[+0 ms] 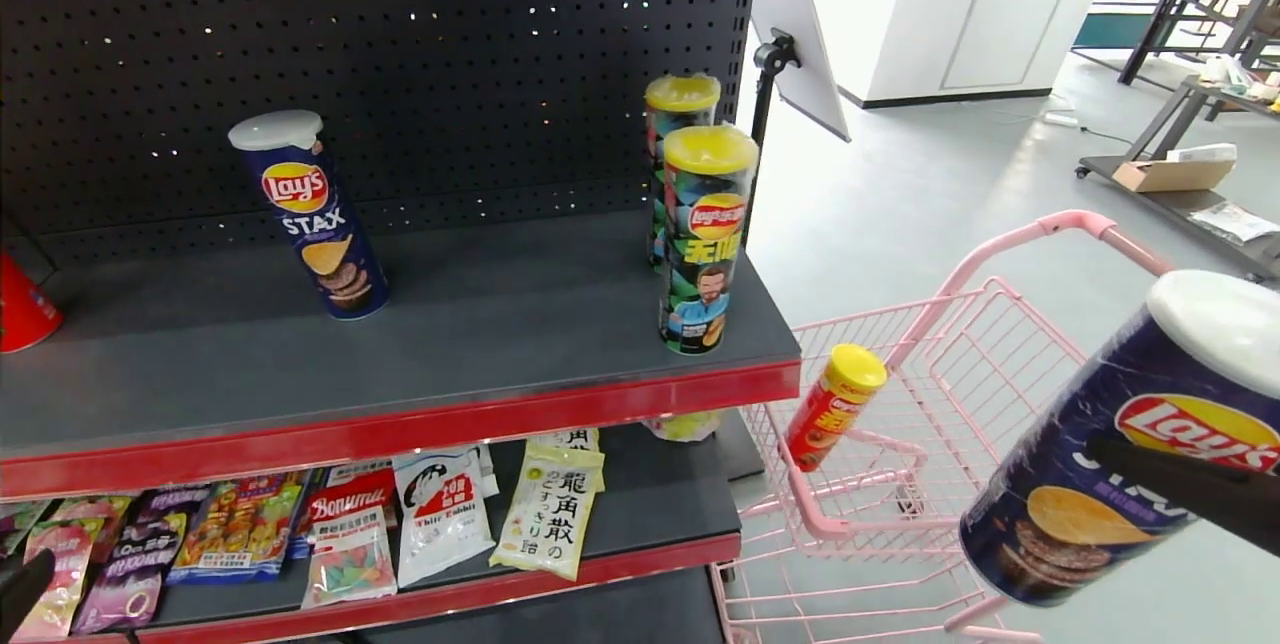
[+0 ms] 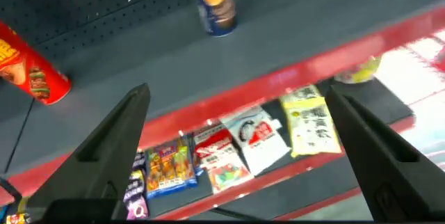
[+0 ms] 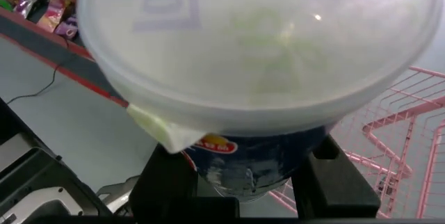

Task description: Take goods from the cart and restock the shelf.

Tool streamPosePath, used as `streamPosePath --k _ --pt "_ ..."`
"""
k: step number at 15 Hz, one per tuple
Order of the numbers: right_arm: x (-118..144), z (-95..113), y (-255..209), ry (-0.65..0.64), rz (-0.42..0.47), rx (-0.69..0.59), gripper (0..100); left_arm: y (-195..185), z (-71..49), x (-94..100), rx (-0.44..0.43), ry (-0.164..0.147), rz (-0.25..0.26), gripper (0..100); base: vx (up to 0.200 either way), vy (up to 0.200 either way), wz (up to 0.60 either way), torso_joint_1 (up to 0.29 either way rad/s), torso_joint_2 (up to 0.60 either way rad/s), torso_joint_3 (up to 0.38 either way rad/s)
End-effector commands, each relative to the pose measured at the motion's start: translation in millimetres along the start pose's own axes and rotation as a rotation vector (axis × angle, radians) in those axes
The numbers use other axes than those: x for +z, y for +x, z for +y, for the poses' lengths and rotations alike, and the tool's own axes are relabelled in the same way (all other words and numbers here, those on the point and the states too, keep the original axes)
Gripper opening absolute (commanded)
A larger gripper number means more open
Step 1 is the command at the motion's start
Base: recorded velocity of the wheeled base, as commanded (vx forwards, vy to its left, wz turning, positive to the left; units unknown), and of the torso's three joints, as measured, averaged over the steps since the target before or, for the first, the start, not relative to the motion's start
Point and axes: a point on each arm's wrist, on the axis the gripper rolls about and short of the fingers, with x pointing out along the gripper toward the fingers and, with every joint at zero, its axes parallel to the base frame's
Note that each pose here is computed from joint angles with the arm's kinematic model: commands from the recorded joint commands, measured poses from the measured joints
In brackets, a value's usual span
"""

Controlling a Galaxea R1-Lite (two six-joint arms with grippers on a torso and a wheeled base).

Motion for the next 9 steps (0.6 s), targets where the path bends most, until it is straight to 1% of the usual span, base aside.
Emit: streamPosePath --k 1,5,6,9 --pt "-9.4 5.6 -9.7 -0.012 -0.015 0.018 0 0.4 -0.4 -0.7 -0.008 0.005 0.001 100 0.0 0.0 0.0 0.0 0.0 0.0" --pt "-6.1 5.1 -8.2 -0.014 -0.017 0.024 0 -0.3 -0.2 -0.2 -0.007 0.008 -0.005 100 0.0 0.0 0.0 0.0 0.0 0.0" --pt "-7.4 4.7 -7.6 -0.011 -0.01 0.016 0 -0.3 -0.2 0.0 -0.006 0.019 -0.006 100 0.0 0.0 0.0 0.0 0.0 0.0" --pt "-10.0 4.6 -7.0 -0.007 -0.001 0.012 0 0.0 -0.2 0.0 -0.006 0.03 -0.005 100 0.0 0.0 0.6 0.002 0.0 0.004"
